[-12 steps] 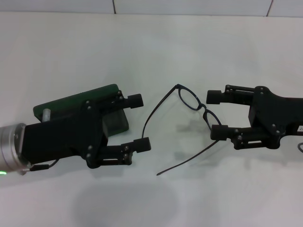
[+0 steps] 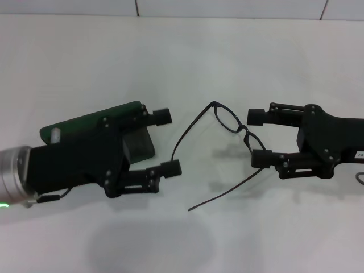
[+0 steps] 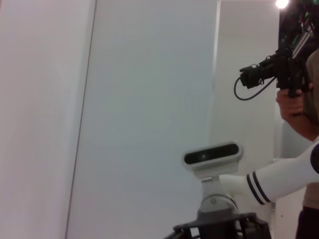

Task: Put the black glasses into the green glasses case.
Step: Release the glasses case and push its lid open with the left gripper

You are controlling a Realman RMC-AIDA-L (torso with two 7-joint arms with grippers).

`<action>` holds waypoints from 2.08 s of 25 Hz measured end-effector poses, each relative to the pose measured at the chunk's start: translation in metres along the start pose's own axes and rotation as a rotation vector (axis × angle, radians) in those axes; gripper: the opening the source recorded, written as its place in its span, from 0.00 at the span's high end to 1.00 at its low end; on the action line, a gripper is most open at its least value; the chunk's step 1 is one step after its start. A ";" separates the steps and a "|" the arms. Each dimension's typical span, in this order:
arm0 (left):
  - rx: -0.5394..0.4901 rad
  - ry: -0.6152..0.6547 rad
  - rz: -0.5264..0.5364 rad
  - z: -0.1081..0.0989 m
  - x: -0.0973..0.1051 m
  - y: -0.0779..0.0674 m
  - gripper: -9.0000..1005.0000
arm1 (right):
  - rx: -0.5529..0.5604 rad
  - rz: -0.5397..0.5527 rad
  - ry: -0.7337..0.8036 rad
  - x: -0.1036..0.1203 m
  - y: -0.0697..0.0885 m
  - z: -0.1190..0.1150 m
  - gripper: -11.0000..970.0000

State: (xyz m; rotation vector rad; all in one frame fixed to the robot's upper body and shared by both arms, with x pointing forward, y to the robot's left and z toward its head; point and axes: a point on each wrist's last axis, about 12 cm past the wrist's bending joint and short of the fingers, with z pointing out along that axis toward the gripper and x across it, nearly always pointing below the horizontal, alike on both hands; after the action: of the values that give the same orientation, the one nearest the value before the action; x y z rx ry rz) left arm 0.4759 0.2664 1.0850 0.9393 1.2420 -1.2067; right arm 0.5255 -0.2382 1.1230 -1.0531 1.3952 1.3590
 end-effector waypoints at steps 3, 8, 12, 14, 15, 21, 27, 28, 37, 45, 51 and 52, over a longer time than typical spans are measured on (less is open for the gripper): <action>-0.026 -0.019 0.017 -0.003 -0.012 0.008 0.13 | 0.032 -0.003 0.006 0.003 -0.002 -0.003 0.16; -0.054 0.075 0.067 -0.011 -0.065 0.029 0.14 | 0.095 0.000 -0.003 0.008 -0.001 -0.014 0.16; -0.158 0.366 0.143 0.001 -0.098 0.040 0.14 | 0.150 0.011 -0.034 0.014 0.003 -0.027 0.16; -0.226 0.540 0.169 0.008 -0.108 0.046 0.14 | 0.171 0.018 -0.044 0.017 0.005 -0.032 0.16; -0.252 0.602 0.172 0.010 -0.110 0.049 0.14 | 0.186 0.024 -0.051 0.019 0.007 -0.035 0.16; -0.375 0.886 0.137 0.019 -0.114 0.068 0.14 | 0.238 0.046 -0.100 0.028 0.012 -0.045 0.16; -0.408 1.085 0.113 0.030 -0.101 0.079 0.14 | 0.246 0.041 -0.109 0.029 0.011 -0.044 0.16; -0.407 1.095 0.114 0.031 -0.101 0.079 0.14 | 0.247 0.038 -0.108 0.028 0.010 -0.044 0.16; -0.403 1.157 0.065 0.032 -0.089 0.084 0.14 | 0.260 0.011 -0.100 0.027 0.006 -0.042 0.16; -0.418 1.207 0.032 0.037 -0.078 0.094 0.16 | 0.287 0.023 -0.100 0.030 0.004 -0.042 0.16; -0.408 1.215 0.037 0.040 -0.077 0.094 0.20 | 0.296 0.026 -0.109 0.032 0.005 -0.043 0.16; -0.407 1.217 0.034 0.039 -0.077 0.094 0.23 | 0.298 0.027 -0.110 0.033 0.005 -0.044 0.16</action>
State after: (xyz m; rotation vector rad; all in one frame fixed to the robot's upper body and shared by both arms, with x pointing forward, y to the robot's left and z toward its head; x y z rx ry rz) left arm 0.5809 0.2547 1.1569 1.4083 2.2718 -0.2063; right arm 0.5110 -0.2811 1.0925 -0.7556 1.4788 1.1652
